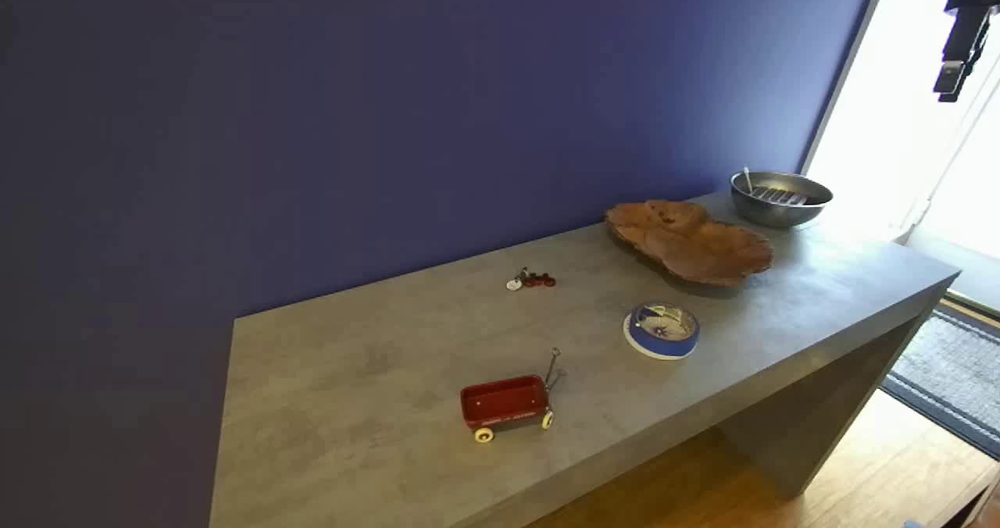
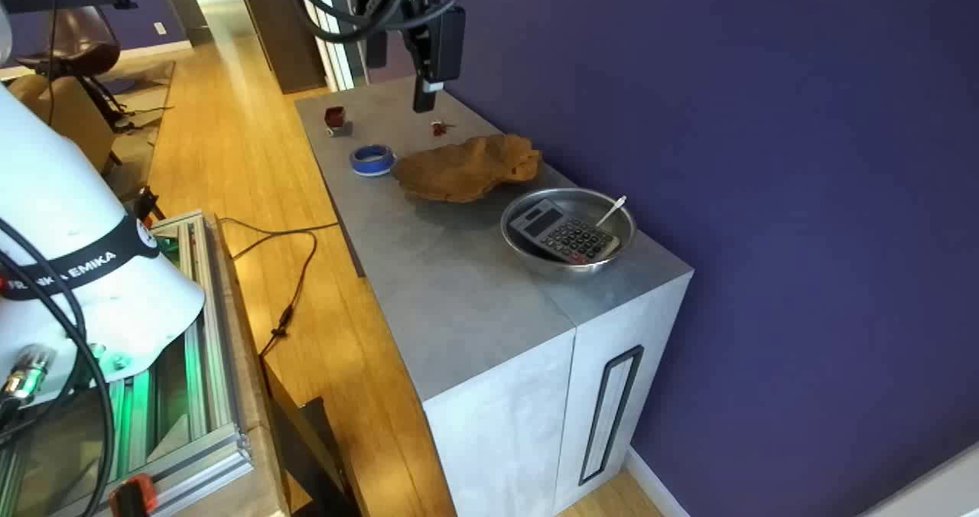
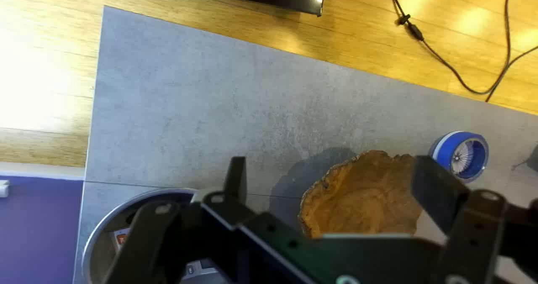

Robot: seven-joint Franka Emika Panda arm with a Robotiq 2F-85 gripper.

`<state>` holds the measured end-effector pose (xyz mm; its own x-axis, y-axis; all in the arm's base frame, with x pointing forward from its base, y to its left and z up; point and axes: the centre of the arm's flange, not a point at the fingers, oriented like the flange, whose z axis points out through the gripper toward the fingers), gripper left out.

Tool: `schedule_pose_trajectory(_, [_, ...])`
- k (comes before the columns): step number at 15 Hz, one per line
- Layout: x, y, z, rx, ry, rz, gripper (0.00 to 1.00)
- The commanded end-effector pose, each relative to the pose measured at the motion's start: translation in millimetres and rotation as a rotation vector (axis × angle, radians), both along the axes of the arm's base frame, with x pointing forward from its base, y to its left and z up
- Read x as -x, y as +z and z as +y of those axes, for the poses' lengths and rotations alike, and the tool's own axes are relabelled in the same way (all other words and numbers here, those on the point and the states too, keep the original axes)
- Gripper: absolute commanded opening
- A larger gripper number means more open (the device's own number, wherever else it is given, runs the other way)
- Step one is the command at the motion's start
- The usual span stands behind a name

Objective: Put the keys on the tray

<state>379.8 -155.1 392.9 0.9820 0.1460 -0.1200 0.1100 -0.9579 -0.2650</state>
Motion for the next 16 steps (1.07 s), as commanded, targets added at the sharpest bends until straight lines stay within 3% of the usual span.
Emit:
schedule_pose_trajectory(1, [0.0, 0.0, 0.0, 0.000, 0.000, 0.000, 1.00])
schedule_pose_trajectory(4, [-12.0, -2.3, 10.6, 0.014, 0.031, -0.009, 1.00])
schedule_pose_trajectory(8, [-54.6, -1.3, 58.9, 0.141, 0.100, -0.092, 1.00])
schedule_pose_trajectory(11, [-101.7, -9.3, 129.2, 0.279, 0.215, -0.138, 1.00])
schedule_pose_trajectory(16, [-133.2, -49.3, 262.2, 0.426, 0.478, -0.167, 1.00])
